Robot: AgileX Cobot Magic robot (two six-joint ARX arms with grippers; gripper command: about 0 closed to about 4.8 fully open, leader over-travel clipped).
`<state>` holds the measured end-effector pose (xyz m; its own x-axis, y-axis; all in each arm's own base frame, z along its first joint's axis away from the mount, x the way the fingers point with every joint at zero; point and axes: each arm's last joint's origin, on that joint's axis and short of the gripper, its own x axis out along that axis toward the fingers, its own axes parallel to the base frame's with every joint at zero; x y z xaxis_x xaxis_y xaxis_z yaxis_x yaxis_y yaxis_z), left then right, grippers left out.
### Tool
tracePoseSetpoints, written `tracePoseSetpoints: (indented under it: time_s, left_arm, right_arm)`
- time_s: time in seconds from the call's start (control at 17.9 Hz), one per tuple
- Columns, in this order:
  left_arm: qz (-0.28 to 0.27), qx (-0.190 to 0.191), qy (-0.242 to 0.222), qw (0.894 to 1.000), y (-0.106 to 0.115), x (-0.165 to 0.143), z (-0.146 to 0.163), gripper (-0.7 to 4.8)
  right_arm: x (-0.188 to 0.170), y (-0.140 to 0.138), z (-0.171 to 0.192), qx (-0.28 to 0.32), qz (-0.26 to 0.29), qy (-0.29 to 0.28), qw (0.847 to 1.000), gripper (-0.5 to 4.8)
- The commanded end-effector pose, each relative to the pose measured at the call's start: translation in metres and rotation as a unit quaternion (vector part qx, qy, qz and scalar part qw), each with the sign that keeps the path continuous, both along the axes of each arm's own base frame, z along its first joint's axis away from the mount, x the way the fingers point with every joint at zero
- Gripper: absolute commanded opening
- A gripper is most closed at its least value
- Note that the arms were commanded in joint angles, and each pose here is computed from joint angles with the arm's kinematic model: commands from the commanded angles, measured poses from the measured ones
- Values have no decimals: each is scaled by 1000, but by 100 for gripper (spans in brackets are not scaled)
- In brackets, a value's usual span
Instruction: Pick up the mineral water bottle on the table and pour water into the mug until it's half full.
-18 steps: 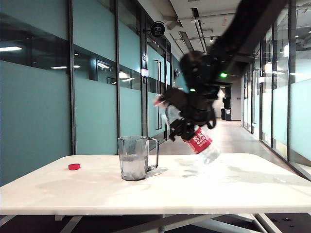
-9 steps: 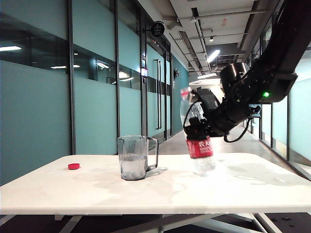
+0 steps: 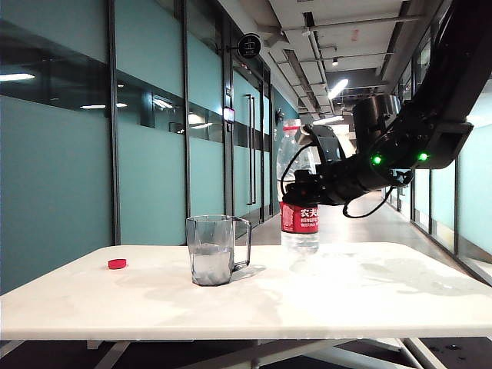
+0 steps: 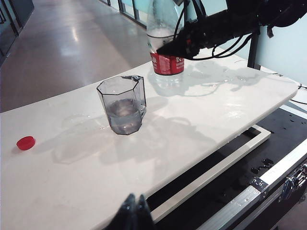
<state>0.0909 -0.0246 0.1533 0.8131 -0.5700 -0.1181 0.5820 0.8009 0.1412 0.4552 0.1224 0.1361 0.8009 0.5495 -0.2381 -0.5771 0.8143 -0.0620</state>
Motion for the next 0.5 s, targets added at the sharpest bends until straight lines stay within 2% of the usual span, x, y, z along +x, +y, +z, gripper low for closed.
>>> tracePoseSetpoints:
  time_s: [0.06,0.28,0.5]
  left_arm:
    - [-4,-2,2,1000,0,0,0,-5]
    - [-4,-2,2,1000,0,0,0,-5]
    - [-4,-2,2,1000,0,0,0,-5]
  right_arm:
    - [1,-1,16,31,8,-13,999,175]
    - [-1,-9,35,38,21,-14,999,175]
    - [-1,-11,38,53,30,-17,998,175]
